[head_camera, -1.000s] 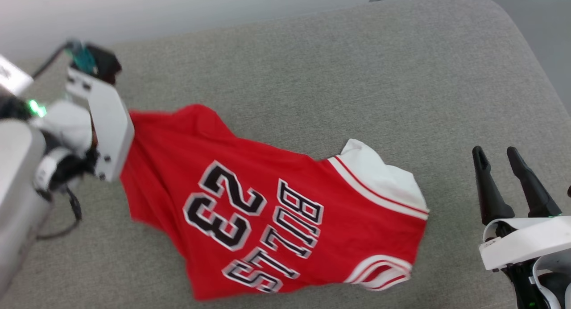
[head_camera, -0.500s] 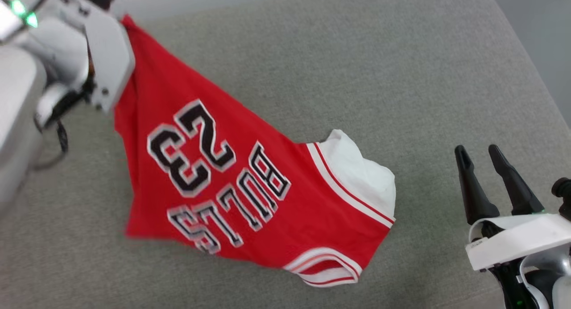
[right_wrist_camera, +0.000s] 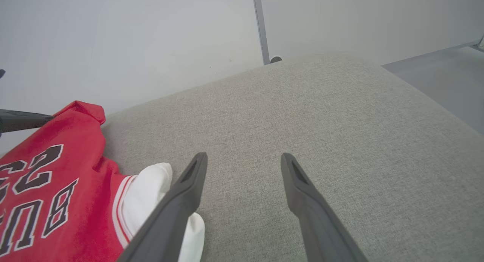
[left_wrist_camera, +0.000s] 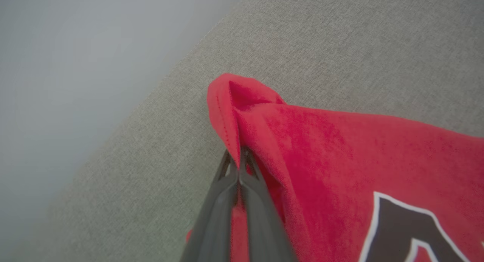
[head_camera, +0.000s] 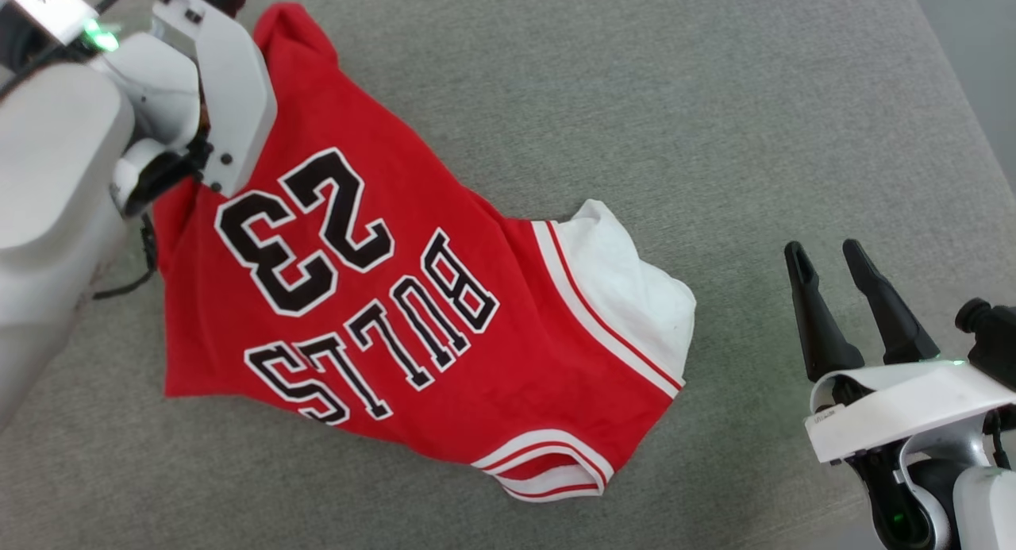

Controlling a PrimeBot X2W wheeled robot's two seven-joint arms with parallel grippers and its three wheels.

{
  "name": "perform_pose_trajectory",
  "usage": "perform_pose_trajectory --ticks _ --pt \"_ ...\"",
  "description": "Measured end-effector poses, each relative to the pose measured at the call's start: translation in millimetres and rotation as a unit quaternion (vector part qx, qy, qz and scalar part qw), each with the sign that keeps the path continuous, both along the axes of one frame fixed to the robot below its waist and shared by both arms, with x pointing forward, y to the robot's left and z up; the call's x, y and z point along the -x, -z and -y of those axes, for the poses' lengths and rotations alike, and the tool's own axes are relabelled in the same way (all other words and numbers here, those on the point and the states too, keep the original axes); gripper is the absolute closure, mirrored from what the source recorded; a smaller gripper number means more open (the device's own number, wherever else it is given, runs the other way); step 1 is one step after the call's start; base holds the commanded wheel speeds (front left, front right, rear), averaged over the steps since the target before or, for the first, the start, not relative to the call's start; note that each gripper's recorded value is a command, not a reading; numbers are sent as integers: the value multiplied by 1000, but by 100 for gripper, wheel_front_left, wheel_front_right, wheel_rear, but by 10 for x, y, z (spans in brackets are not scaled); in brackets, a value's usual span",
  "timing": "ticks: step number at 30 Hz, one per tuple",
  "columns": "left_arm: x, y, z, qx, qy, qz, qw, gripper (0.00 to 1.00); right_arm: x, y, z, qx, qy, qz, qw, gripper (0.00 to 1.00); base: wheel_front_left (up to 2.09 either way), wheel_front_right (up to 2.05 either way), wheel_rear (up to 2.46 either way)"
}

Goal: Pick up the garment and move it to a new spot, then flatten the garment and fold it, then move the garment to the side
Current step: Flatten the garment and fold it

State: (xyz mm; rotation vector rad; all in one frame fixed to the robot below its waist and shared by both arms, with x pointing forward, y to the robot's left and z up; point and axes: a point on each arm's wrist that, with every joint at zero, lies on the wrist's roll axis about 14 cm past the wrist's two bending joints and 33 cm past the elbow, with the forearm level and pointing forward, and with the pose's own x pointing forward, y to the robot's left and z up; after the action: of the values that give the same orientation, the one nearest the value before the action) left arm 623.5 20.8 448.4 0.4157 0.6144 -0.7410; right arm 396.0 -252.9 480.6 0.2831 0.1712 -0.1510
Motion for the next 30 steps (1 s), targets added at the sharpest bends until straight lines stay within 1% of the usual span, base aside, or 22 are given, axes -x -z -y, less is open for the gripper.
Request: perform_pose_trajectory --ticks 2,4,6,7,13,18,25,30 --pt "31 29 -9 10 -6 -13 1000 54 -37 -15 -24 1 -5 4 1000 0 0 0 0" --pt "55 50 -53 10 -13 -23 1000 14 -62 -20 -59 1 -10 6 1000 0 0 0 0" --pt "76 21 -73 19 -18 -27 999 3 -94 -52 -83 1 -15 11 1000 0 0 0 0" --pt "78 -14 -82 21 -18 -24 999 0 -99 -58 -94 1 -17 11 1000 0 0 0 0" --pt "69 -362 -157 49 -26 17 998 0 -122 -154 -165 1 -30 24 999 0 0 0 0" --pt "190 -702 -178 98 -28 48 994 0 -85 -254 -214 6 -40 35 999 0 0 0 0" --pt "592 -889 -296 149 -33 61 986 0 -54 -525 -322 35 -62 79 994 0 0 0 0" --pt "928 -1002 -404 170 -36 75 982 0 -25 -722 -431 45 -77 114 990 0 0 0 0"
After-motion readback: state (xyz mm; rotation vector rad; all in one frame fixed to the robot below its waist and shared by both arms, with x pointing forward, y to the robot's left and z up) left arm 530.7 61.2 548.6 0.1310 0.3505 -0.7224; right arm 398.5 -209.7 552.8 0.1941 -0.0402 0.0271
